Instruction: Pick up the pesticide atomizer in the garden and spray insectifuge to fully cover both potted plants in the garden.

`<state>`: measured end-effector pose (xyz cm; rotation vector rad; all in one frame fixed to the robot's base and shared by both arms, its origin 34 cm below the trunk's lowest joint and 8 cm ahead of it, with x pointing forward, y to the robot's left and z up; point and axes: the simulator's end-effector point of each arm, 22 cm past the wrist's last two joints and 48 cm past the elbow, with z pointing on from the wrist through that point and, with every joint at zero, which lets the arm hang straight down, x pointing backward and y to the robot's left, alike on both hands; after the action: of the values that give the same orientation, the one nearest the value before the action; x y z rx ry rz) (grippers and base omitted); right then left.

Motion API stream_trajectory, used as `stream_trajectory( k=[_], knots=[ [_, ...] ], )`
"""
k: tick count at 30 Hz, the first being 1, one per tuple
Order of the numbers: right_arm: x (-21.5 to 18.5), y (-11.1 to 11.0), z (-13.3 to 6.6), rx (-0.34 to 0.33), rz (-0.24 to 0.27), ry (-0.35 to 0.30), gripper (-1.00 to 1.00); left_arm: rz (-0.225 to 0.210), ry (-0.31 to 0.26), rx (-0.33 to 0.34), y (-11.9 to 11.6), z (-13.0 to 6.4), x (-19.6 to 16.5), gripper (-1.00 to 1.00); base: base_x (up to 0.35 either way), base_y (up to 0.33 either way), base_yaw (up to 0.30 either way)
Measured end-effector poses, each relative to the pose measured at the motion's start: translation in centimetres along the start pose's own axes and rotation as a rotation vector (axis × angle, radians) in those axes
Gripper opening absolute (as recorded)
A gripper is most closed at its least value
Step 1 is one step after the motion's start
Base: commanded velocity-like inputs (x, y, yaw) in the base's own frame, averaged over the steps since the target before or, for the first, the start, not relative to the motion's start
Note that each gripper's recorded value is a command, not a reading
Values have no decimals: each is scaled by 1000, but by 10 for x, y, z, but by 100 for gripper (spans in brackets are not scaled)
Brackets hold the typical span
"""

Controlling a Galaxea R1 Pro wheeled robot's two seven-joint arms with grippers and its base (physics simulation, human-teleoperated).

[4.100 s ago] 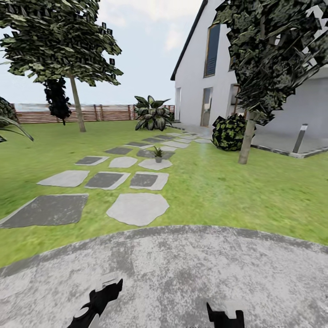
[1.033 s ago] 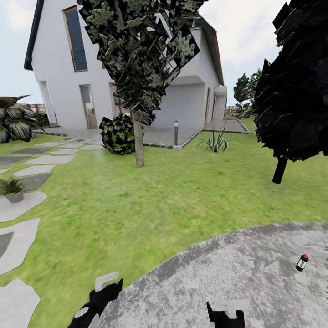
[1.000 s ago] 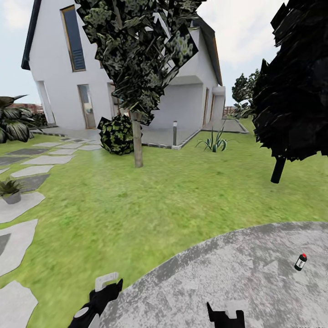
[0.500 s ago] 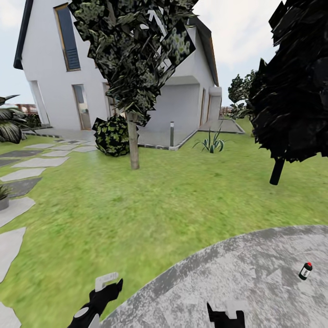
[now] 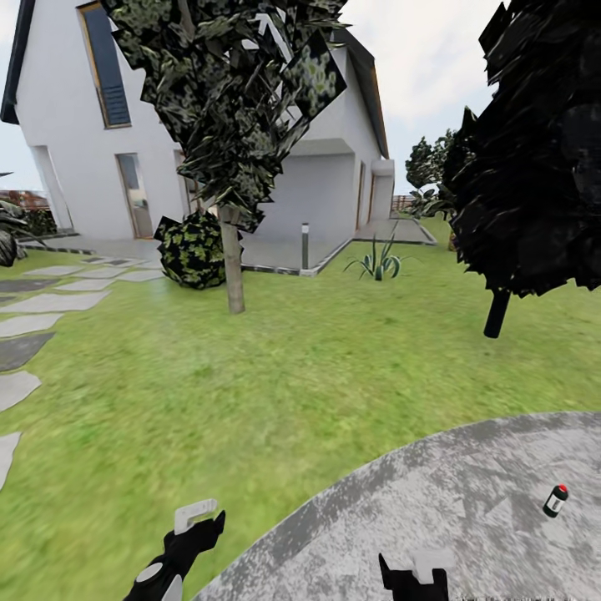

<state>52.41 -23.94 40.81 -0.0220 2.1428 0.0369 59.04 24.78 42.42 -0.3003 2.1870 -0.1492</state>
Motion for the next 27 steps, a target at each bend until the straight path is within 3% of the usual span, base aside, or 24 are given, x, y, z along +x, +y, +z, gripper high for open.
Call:
stream_trajectory(
  k=[19,27],
  knots=[
    [-1,1,0,-2,0,-2,100,2,0,4,-1,0,0,100,7,0,-265],
    [-1,1,0,-3,-1,-2,100,3,0,4,-1,0,0,100,231,0,-221]
  ],
)
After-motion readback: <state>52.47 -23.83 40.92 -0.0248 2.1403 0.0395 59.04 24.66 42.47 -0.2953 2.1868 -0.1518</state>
